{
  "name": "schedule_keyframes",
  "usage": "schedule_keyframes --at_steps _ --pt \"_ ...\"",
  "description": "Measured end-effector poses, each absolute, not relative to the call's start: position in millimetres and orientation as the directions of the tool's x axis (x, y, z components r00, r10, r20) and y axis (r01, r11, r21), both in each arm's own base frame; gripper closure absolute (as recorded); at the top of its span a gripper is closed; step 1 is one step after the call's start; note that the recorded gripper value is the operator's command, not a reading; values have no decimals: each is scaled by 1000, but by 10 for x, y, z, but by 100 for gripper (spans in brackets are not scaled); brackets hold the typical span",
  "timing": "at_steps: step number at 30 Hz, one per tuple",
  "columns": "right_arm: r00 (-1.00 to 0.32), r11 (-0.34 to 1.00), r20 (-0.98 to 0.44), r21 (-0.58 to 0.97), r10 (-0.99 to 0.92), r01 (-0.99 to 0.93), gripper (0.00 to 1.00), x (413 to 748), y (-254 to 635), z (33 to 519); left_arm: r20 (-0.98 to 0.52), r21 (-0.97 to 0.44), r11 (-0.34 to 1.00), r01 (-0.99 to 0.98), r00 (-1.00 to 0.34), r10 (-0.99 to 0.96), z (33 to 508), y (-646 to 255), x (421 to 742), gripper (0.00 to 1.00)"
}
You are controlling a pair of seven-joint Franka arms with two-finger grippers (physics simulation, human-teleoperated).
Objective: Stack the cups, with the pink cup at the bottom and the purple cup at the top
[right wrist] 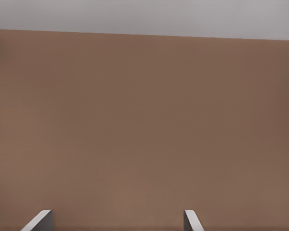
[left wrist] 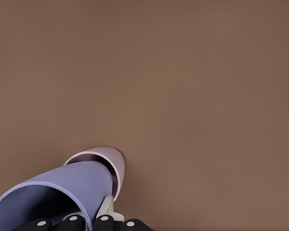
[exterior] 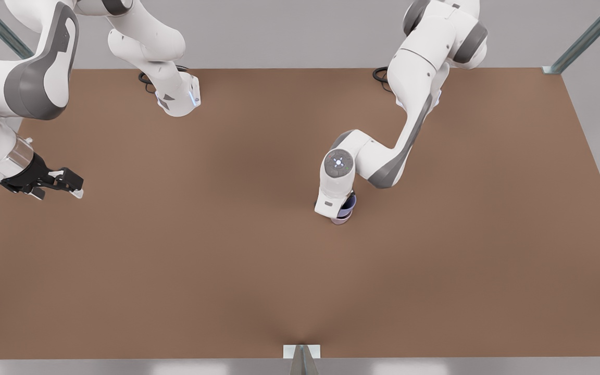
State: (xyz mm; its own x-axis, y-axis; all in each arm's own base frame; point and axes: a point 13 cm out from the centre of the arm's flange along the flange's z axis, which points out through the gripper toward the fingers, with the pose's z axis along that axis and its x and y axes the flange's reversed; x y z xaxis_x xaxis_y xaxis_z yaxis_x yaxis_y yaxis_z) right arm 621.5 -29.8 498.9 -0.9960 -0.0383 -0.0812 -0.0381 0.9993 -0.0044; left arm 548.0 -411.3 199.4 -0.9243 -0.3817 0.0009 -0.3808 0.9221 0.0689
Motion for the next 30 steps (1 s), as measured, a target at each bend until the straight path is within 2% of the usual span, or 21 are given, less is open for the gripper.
schedule_keyframes --at_steps 7,10,14,19,20,21,22,27,30 --pt "-996 999 -76 -4 -39 -39 0 6224 -296 4956 1 70 921 -383 -923 -384 1972 -4113 5482 79" --pt "-996 999 -74 -4 -40 -39 0 6228 -297 4944 0 68 921 -383 -923 -384 1979 -4118 5482 76" --pt "-997 999 -72 -4 -39 -39 0 6232 -298 4932 1 67 921 -383 -923 -384 1980 -4121 5483 63" --pt "-997 999 -72 -4 -38 -38 0 6238 -301 4923 0 67 921 -383 -923 -384 1980 -4118 5487 62" --pt "-997 999 -72 -4 -38 -37 0 6239 -301 4920 0 66 921 -384 -923 -384 1986 -4116 5488 55" --pt "-997 999 -73 -4 -37 -37 0 6240 -301 4922 -1 66 921 -383 -923 -384 1994 -4117 5490 14" --pt "-997 999 -73 -4 -37 -37 0 6241 -301 4921 -2 66 922 -383 -924 -383 2005 -4115 5493 0" --pt "-997 999 -72 -4 -36 -36 0 6242 -301 4917 -19 50 923 -383 -924 -382 2192 -4117 5536 0" --pt "-997 999 -72 -4 -37 -37 0 6242 -294 4917 -61 12 912 -411 -910 -409 2709 -3940 5865 0"
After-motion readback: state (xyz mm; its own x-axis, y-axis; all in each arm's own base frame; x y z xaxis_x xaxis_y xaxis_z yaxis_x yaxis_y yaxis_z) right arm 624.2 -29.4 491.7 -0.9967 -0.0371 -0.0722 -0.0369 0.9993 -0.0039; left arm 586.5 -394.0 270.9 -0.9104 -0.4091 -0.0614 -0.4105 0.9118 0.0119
